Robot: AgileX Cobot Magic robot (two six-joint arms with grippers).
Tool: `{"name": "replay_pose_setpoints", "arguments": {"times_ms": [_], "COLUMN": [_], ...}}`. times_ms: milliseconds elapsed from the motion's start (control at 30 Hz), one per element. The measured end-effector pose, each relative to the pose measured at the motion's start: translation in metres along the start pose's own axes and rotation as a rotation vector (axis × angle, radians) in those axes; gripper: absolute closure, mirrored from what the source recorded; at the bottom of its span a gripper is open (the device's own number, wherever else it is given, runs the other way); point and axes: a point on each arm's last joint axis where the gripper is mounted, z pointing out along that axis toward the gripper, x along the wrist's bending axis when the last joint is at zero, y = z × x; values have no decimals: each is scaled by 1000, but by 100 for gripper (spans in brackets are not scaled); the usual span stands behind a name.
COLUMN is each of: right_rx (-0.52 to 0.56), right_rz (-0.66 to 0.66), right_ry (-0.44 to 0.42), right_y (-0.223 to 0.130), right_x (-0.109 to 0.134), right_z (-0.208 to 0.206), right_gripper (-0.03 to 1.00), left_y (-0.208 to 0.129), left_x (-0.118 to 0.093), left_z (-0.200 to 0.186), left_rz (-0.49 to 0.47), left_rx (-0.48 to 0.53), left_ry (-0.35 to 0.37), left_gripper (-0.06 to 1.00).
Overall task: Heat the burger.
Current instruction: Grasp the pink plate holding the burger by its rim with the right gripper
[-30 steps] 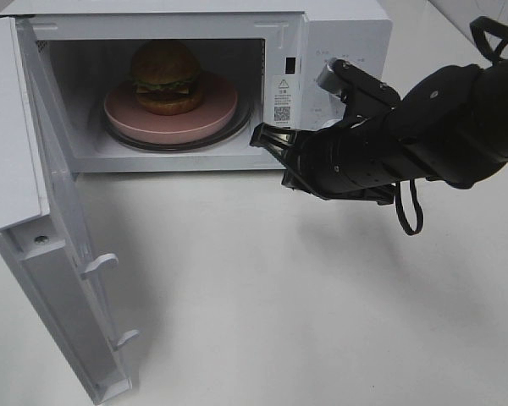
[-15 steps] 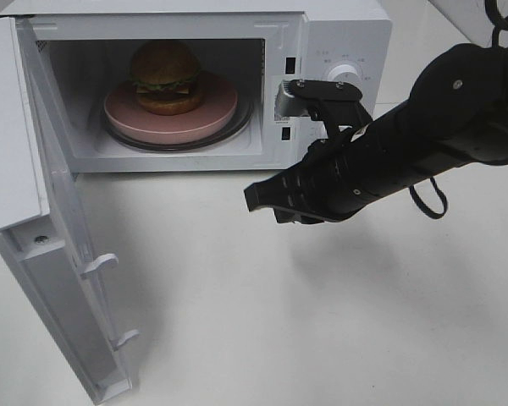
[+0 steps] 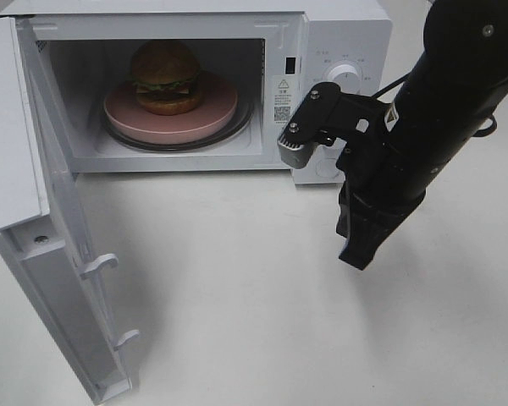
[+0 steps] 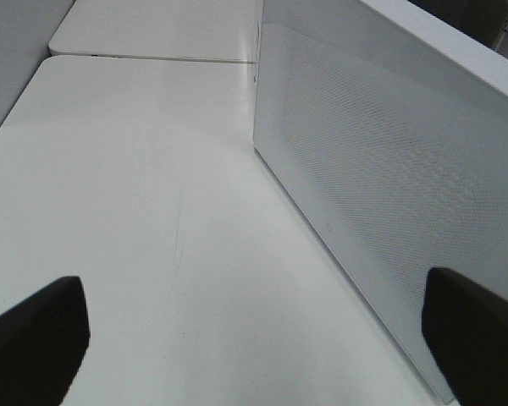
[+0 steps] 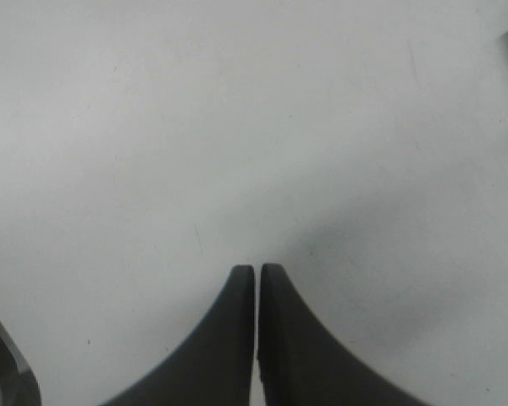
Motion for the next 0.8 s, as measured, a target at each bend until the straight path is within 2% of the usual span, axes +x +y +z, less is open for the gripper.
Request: {"name": "replay_pose_setpoints", "arguments": {"times_ms": [33, 67, 100, 167, 200, 233, 300, 333, 400, 433, 500, 533, 567, 600, 633, 667, 700, 733, 767, 800], "right_rx": [21, 21, 29, 28, 22, 22, 9, 9, 2, 2, 3, 3, 2, -2, -2, -12, -22, -22, -39, -47], "right_rz": [-91, -91, -177, -215, -305, -305, -431, -431, -546, -546, -638, -638, -658, -681, -681, -698, -699, -699, -702, -703], "right_ry": [11, 11, 17, 16, 14, 14, -1, -1, -14, -14, -18, -18, -22, -33, -33, -53, -64, -64, -87, -96], "right_y": [1, 1, 3, 5, 8, 8, 12, 12, 14, 14, 14, 14, 15, 15, 15, 17, 18, 18, 20, 21], "right_x": [-1, -1, -1, -2, -4, -4, -6, -6, -8, -8, -8, -8, -8, -9, -9, -10, -11, -11, -12, -13], "right_z": [-5, -5, -9, -11, -15, -15, -19, -19, -21, -21, -21, -21, -21, -21, -21, -21, -21, -21, -21, -22], "right_gripper": [94, 94, 93, 92, 91, 91, 88, 88, 83, 83, 76, 76, 72, 64, 64, 58, 47, 47, 35, 30], "left_y": [0, 0, 0, 0, 0, 0, 0, 0, 0, 0, 0, 0, 0, 0, 0, 0, 0, 0, 0, 0], "left_x": [0, 0, 0, 0, 0, 0, 0, 0, 0, 0, 0, 0, 0, 0, 0, 0, 0, 0, 0, 0], "left_z": [0, 0, 0, 0, 0, 0, 0, 0, 0, 0, 0, 0, 0, 0, 0, 0, 0, 0, 0, 0], "left_rz": [0, 0, 0, 0, 0, 0, 0, 0, 0, 0, 0, 0, 0, 0, 0, 0, 0, 0, 0, 0], "left_rx": [0, 0, 0, 0, 0, 0, 0, 0, 0, 0, 0, 0, 0, 0, 0, 0, 0, 0, 0, 0], "left_ry": [0, 0, 0, 0, 0, 0, 0, 0, 0, 0, 0, 0, 0, 0, 0, 0, 0, 0, 0, 0], "left_gripper": [-4, -4, -4, -4, -4, -4, -4, -4, -4, -4, -4, -4, -4, -4, -4, -4, -4, -4, -4, -4]}}
